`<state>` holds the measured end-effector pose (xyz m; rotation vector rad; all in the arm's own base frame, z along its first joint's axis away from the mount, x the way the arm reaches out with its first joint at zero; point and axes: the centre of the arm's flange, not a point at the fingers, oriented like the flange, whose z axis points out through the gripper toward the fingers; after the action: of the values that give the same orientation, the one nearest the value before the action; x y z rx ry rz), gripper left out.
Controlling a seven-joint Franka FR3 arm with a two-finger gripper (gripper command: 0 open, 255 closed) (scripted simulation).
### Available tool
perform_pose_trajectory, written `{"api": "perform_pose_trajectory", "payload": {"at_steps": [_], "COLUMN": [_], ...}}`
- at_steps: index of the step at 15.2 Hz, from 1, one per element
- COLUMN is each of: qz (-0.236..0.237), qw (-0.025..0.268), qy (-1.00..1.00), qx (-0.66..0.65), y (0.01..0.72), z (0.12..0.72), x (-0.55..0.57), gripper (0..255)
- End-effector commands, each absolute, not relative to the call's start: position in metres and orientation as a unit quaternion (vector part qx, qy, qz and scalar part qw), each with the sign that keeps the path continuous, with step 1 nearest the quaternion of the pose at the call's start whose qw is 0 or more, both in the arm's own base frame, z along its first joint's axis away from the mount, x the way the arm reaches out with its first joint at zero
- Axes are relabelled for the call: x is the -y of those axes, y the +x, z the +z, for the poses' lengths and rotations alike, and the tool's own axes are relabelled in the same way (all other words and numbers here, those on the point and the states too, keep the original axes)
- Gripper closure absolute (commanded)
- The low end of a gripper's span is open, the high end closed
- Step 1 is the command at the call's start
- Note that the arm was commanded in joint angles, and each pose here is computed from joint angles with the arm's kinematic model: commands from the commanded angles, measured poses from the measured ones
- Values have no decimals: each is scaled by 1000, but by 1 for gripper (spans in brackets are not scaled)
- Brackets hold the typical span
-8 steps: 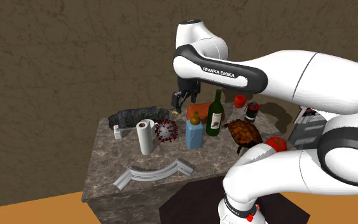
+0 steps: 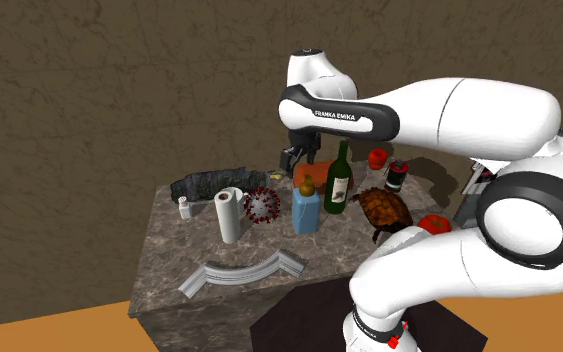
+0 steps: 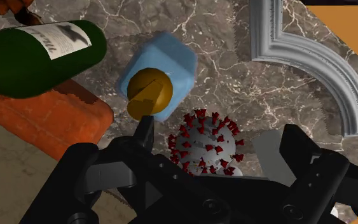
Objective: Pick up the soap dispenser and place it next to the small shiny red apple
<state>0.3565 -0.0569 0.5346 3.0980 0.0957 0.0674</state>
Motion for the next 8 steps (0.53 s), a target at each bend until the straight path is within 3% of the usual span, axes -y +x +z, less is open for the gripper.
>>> {"api": "perform_pose_trajectory", "payload": {"at_steps": [1,8], "qz": [20,15], "qw": [21,22], "qy": [999,999], "qx": [-31,-32], "y": [367,391], "z": [519,473], "x": [76,126], "gripper": [0,0]}}
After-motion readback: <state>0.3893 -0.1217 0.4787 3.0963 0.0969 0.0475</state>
